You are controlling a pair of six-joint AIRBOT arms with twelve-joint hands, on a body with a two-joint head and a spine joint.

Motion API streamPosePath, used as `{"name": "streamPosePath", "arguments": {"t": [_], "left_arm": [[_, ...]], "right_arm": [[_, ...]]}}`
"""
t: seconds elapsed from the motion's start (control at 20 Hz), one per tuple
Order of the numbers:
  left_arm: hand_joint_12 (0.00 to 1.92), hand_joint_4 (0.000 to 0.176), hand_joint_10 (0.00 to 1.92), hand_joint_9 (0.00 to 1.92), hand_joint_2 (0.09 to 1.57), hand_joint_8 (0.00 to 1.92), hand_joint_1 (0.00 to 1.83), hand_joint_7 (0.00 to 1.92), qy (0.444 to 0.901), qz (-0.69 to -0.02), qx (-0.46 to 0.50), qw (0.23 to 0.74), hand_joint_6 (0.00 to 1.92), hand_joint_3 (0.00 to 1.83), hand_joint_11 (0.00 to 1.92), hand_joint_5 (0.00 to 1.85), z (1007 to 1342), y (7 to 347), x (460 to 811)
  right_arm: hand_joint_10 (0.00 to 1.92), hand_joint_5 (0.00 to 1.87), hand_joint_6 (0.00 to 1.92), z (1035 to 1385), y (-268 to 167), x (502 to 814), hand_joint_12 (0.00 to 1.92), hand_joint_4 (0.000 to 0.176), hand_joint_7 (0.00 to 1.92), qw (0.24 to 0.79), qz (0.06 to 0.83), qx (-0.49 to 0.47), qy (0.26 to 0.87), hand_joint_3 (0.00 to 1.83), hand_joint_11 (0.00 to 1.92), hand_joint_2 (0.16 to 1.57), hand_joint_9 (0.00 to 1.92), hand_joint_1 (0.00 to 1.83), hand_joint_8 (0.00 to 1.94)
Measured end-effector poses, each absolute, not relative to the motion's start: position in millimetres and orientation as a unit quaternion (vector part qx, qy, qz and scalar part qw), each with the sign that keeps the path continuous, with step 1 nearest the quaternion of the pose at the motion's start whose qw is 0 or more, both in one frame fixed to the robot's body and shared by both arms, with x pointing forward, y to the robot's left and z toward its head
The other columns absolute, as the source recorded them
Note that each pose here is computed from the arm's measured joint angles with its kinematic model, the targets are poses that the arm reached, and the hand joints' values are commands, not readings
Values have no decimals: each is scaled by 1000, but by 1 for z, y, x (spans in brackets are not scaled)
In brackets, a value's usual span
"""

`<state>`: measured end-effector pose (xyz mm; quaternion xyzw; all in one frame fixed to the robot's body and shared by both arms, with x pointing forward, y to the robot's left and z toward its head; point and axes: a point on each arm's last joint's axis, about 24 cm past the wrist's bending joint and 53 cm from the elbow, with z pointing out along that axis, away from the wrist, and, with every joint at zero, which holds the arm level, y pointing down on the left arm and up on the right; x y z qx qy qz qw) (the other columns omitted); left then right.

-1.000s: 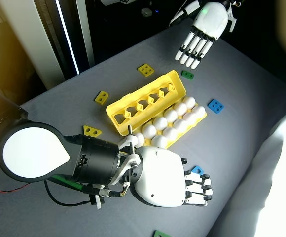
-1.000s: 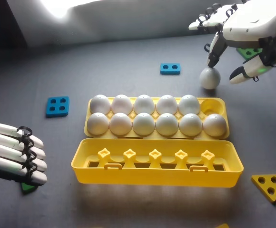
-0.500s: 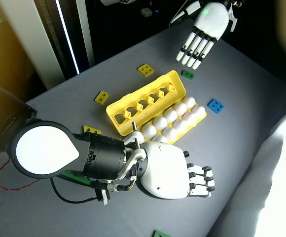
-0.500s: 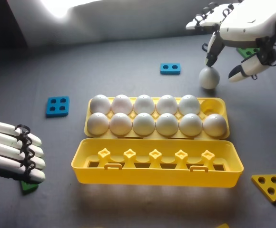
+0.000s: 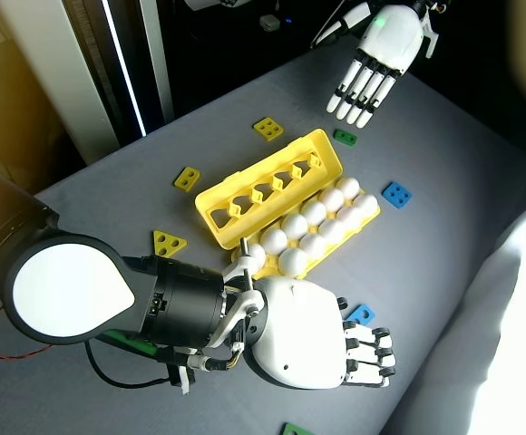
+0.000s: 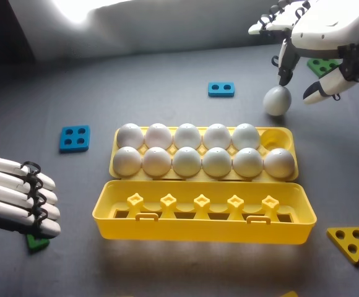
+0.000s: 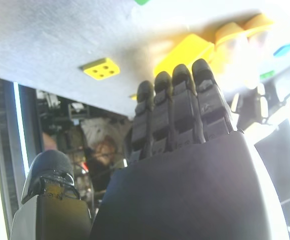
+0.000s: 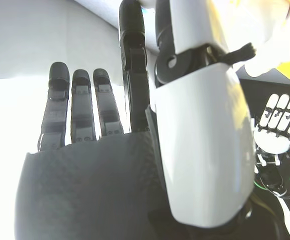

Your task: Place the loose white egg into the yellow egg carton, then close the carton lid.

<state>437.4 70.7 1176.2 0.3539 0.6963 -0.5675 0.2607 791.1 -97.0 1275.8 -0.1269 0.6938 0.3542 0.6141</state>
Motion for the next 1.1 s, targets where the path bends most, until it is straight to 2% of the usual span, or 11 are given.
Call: {"name": "streamPosePath", "arguments": {"t": [0.1,0.35,0.45,0.65,0.8,1.1], "left_arm": [[238,0,2,127,1080,2,0,188,696,-567,356,260,1,0,0,207,1175,70,437],[226,0,0,126,1079,1,0,192,696,-567,357,260,0,0,0,209,1175,70,437],[199,0,2,117,1076,2,0,182,696,-567,356,260,0,0,0,203,1175,70,437],[245,0,2,131,1072,1,0,196,695,-566,356,263,1,0,0,218,1177,71,439],[245,0,3,135,1070,1,0,198,696,-565,356,264,1,0,0,217,1177,71,440],[224,0,1,123,1074,2,0,188,695,-566,355,265,2,0,0,212,1179,71,441]], "right_arm": [[0,966,1,1276,-97,791,432,0,0,614,353,-128,694,4,0,995,0,1077,0],[0,981,6,1281,-98,792,403,0,0,618,353,-128,691,0,0,988,0,1084,0],[0,957,5,1281,-97,792,452,0,0,619,353,-129,690,3,0,1007,0,1044,0],[0,968,2,1281,-100,794,381,0,0,621,349,-129,690,0,0,1004,0,1049,0],[0,984,7,1285,-102,796,425,0,0,625,346,-130,687,0,0,986,0,1069,0],[0,969,2,1294,-98,803,362,0,0,632,349,-130,679,2,0,997,0,1060,0]]}}
